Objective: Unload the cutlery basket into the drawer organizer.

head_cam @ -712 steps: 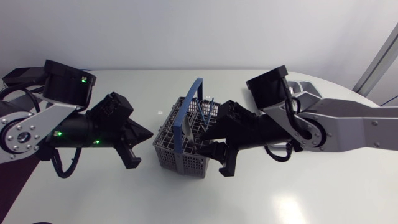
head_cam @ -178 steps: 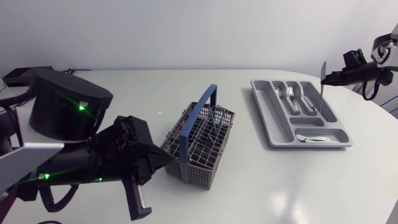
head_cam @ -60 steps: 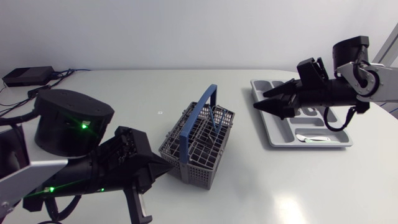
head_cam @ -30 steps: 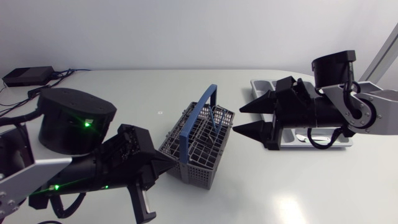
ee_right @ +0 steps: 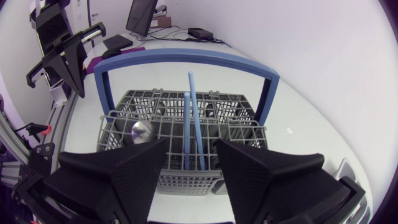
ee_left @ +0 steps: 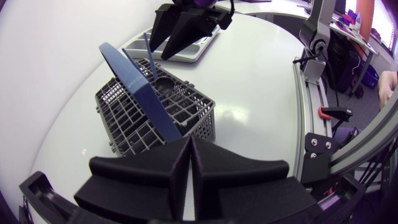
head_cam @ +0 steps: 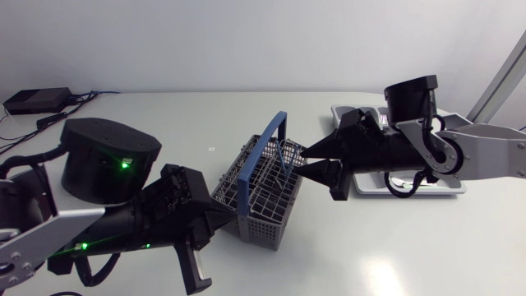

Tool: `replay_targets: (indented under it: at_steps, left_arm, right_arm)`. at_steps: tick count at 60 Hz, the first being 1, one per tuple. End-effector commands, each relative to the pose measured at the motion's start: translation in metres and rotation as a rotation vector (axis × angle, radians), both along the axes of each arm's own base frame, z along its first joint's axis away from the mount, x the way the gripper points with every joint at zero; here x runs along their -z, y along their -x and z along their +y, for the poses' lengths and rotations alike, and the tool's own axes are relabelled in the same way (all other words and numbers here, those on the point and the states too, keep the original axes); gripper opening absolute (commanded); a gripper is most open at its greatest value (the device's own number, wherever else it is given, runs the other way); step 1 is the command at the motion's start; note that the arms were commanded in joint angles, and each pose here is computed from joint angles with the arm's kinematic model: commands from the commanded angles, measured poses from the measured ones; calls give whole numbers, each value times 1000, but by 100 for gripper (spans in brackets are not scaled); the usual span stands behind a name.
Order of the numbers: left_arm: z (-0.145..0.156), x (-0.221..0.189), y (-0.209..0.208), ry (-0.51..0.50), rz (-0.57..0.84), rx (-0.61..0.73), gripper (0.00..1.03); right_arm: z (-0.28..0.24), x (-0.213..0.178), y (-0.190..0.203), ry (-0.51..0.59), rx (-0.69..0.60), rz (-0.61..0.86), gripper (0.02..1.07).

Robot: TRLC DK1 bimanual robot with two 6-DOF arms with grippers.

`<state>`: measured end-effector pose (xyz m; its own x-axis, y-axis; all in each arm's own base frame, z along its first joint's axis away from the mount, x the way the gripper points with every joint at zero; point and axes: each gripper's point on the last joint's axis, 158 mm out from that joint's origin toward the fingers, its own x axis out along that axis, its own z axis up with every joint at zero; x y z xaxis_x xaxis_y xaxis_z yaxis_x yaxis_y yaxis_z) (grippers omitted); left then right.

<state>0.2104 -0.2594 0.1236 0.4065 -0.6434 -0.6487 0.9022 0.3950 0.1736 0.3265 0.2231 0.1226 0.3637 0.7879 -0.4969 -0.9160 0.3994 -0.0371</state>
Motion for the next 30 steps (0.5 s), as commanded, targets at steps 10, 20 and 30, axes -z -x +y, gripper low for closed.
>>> replay_targets:
  at_steps: [10,20,30]
  left_arm:
    - [2,15,3,-19,34,-9,9]
    - [1,15,2,-19,34,-9,9]
    - [0,15,2,-18,33,-8,9]
  right_arm:
    - [11,3,-7,-8,2,10,46]
    - [15,1,-8,-10,-5,6,38]
    - [19,5,-8,-2,-3,3,26]
